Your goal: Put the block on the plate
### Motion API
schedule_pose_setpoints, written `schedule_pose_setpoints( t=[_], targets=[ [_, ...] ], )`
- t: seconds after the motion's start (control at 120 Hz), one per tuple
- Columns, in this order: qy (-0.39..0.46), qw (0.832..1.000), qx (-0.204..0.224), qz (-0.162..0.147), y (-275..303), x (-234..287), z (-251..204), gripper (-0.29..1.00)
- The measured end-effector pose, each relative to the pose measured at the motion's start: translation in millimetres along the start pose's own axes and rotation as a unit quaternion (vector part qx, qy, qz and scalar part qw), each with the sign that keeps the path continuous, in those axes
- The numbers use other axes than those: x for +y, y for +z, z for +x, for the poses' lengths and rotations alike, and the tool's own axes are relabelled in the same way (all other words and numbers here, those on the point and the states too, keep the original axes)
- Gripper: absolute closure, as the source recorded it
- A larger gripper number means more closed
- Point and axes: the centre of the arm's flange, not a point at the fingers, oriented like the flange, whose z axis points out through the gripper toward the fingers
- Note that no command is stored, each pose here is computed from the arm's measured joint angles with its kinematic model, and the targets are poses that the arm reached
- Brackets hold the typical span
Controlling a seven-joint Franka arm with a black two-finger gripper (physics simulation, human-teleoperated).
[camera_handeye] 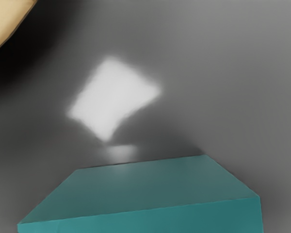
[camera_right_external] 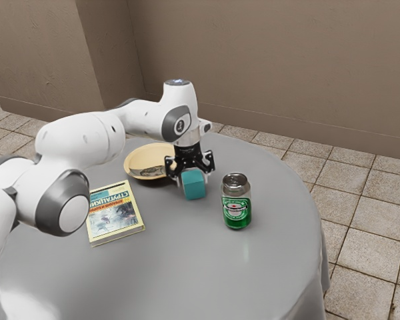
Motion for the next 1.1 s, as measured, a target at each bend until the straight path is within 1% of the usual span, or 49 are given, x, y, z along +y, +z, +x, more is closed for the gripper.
schedule_pose_setpoints(
  t=[0.133, 0.233, 0.467, 0.633, 0.925, 1.1],
  targets=[
    [0.006, 1.0, 0.002, 0.0, 0.1, -0.6, 0.9, 0.18],
    [0.01, 1.0, 0.003, 0.0, -0.5, -0.3, 0.8, 0.23],
    [0.018, 1.0, 0.005, 0.001, -3.5, 0.4, -0.2, 0.25],
    [0.023, 1.0, 0.01, -0.003, -16.3, 1.3, -1.8, 0.27],
    [0.029, 0.999, 0.027, -0.023, -66.5, 2.2, -7.9, 0.29],
    [0.02, 0.999, 0.031, -0.023, -78.1, -13.4, 2.0, 0.31]
  ],
)
